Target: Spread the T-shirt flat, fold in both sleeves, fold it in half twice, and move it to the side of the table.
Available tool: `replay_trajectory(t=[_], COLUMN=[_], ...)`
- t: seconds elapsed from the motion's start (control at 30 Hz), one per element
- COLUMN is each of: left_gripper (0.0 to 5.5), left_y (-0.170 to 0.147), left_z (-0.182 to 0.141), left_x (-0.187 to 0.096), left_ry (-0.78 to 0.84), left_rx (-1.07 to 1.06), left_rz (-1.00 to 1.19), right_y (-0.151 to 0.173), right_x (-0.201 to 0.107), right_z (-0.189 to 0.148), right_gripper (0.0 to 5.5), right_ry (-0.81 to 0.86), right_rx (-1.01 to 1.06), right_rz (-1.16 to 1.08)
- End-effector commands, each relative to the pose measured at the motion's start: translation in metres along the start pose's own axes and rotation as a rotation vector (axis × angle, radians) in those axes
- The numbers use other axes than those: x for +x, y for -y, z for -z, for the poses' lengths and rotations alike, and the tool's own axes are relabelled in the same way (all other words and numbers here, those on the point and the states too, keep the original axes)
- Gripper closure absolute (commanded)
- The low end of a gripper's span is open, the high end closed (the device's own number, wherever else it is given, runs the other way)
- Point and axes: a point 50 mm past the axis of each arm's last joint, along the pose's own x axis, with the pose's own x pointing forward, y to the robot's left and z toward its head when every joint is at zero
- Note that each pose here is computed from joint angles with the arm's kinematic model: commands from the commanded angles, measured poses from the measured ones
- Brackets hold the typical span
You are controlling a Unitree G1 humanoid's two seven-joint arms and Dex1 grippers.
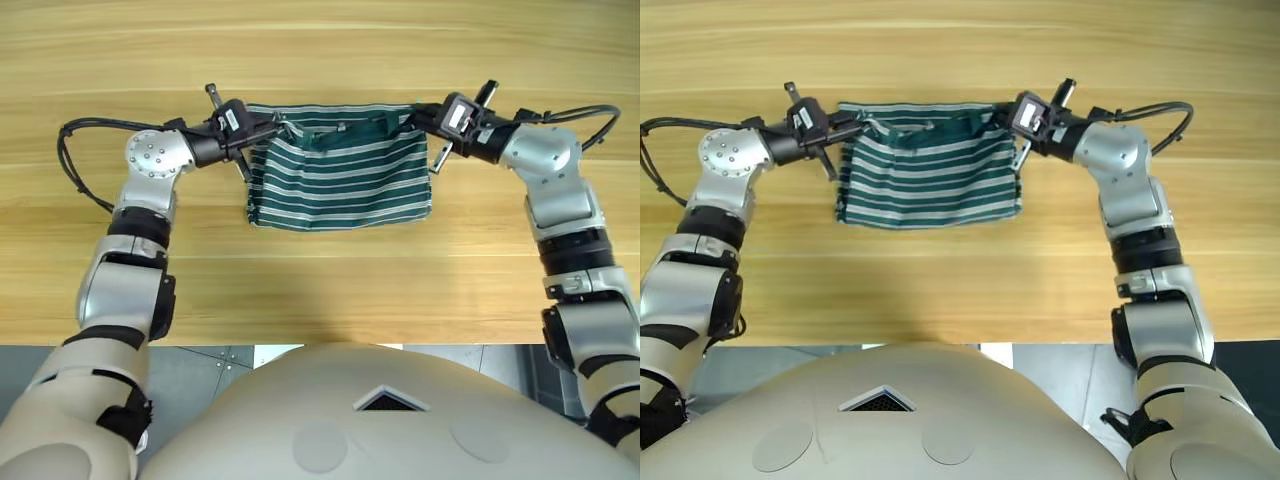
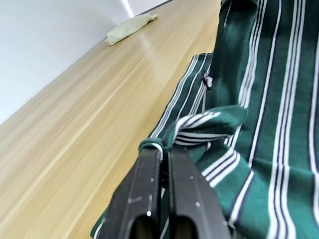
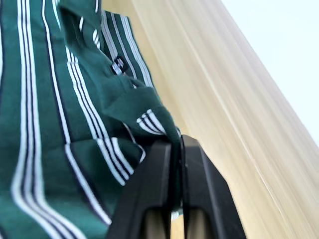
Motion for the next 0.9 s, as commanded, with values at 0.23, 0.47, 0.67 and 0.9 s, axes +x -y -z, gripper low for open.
replay_trajectory(t=[0.23,0.47,0.67,0.9], left_gripper=[5.48,5.48,5.48,5.01], left_y=[-0.027,-0.020,-0.001,0.000], left_z=[-0.008,0.009,0.029,0.033], left_x=[0.016,0.026,0.033,0.037], left_ry=[-0.030,-0.217,-0.418,-0.456], left_rx=[-0.076,-0.112,-0.116,-0.252], left_rz=[-0.172,-0.232,-0.229,-0.276], right_y=[0.024,0.012,-0.006,-0.016], right_x=[0.030,0.050,0.060,0.061], right_z=[0.017,0.032,0.037,0.045], right_gripper=[5.45,5.45,5.45,4.65], right_ry=[-0.084,-0.210,-0.248,-0.250], right_rx=[0.080,0.127,0.153,0.324], right_rz=[0.080,0.090,0.073,0.080])
